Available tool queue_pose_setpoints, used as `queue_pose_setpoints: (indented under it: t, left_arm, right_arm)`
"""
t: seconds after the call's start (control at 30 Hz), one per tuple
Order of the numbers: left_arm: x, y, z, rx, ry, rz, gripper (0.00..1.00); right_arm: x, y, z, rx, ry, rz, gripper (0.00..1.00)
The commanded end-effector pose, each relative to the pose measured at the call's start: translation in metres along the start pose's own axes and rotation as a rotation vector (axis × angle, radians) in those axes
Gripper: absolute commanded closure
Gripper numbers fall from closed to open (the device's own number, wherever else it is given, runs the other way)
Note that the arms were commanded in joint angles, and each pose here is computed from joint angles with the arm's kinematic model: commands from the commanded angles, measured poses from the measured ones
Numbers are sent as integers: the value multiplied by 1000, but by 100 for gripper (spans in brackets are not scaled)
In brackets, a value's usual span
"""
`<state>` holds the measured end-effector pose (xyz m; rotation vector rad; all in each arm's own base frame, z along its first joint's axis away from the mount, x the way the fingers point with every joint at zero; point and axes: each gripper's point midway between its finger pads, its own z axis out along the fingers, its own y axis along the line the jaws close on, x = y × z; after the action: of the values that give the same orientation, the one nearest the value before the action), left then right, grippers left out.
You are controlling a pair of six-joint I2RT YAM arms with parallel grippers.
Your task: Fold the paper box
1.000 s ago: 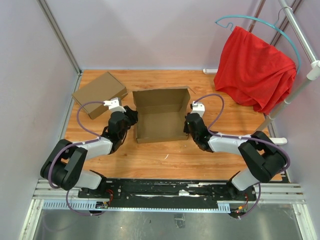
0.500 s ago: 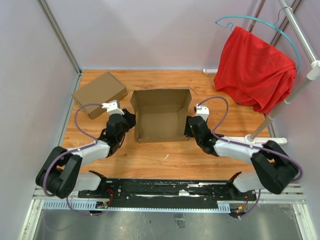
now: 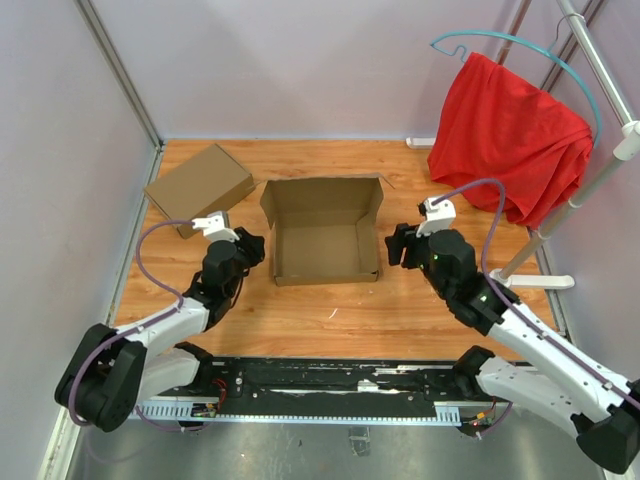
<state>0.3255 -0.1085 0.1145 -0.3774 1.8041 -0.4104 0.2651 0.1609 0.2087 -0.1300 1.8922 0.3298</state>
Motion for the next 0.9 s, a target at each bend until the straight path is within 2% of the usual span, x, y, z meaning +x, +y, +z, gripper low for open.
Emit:
queue_pose_setpoints:
  t: [0.0, 0.07, 0.2, 0.4, 0.53, 0.7, 0.87]
  left_arm:
    - [-8, -3, 7, -1, -33, -3, 59]
    - [-6, -6, 13, 3, -25, -8, 58]
    - [-11, -12, 22, 5, -35, -7, 58]
    - [-21, -20, 25, 30, -61, 8, 58]
    - [-27, -24, 28, 36, -77, 26, 58]
    - [-26, -26, 33, 35, -70, 32, 58]
    - [-33, -31, 32, 59, -99, 20, 58]
  right_arm:
    - [-45, 25, -13, -138, -29, -236, 38]
    - [-69, 38, -5, -169, -34, -327, 36]
    - [-85, 63, 22, -241, 15, -502, 36]
    - [-96, 73, 63, -229, 82, -718, 35]
    - [-105, 72, 82, -187, 69, -804, 35]
    - [-110, 69, 92, -142, 83, -835, 36]
    - [-116, 62, 71, -117, -19, -669, 33]
